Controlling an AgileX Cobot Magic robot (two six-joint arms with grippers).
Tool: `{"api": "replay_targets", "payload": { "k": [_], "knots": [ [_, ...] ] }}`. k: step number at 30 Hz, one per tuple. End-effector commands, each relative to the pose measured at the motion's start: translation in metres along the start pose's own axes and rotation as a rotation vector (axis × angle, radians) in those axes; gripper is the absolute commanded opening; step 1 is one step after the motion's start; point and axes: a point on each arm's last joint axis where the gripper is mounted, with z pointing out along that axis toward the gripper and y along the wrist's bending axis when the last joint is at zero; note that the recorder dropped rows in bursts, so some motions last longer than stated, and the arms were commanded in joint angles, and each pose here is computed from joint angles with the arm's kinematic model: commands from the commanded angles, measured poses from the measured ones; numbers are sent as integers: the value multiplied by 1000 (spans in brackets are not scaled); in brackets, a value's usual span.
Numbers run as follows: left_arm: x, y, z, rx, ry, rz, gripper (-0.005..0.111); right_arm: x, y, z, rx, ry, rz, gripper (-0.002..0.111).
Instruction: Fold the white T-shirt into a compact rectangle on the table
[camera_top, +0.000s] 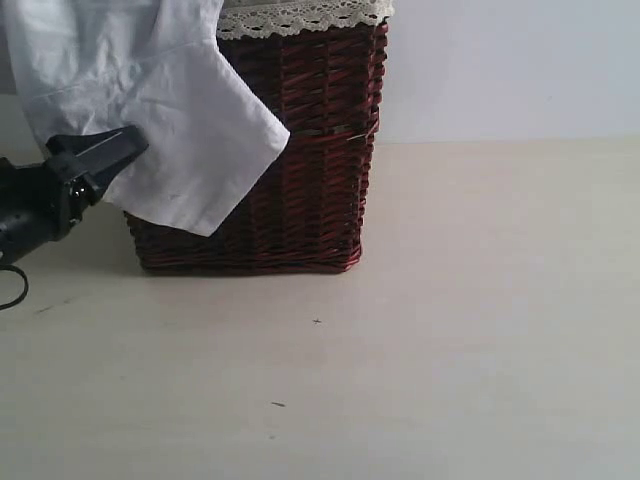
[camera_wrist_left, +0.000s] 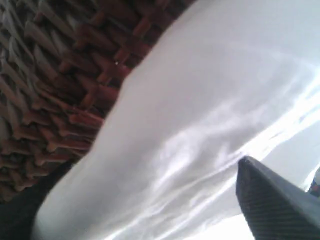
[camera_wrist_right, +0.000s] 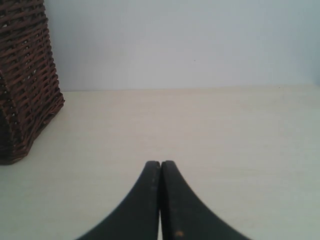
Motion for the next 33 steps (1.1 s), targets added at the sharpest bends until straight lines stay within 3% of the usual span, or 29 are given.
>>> {"api": "replay_targets", "payload": {
  "k": [1,3,5,8,9,11,16,20,25,29,33],
  "knots": [
    [-1,-3,1,41,2,29,78,1,0,0,-3,-4,-7,0],
    [1,-4,1,58,27,39,73,1,0,0,-3,-4,-7,0],
    [1,-7,1,68,31,42,60,1,0,0,-3,-4,-7,0],
    [-2,-11,0,82,26,53,34,1,0,0,-3,-4,-7,0],
    [-5,-14,-1,91,16,62,14,1,0,0,-3,-4,-7,0],
    [-9,-19,-3,103,0,80,0,1,0,0,-3,-4,-7,0],
    [-34,-45,-9,172,-98,73,0,1,0,0,-3,-4,-7,0],
    [-90,-106,-12,401,-209,95,0,1,0,0,-3,-4,-7,0],
    [-159,-169,-14,385,-269,183,0,1,0,0,-3,-4,-7,0],
    [-229,-235,-28,400,-404,265,0,1,0,0,-3,-4,-7,0],
    [-264,-274,-45,390,-519,354,0,1,0,0,-3,-4,-7,0]
  ]
}}
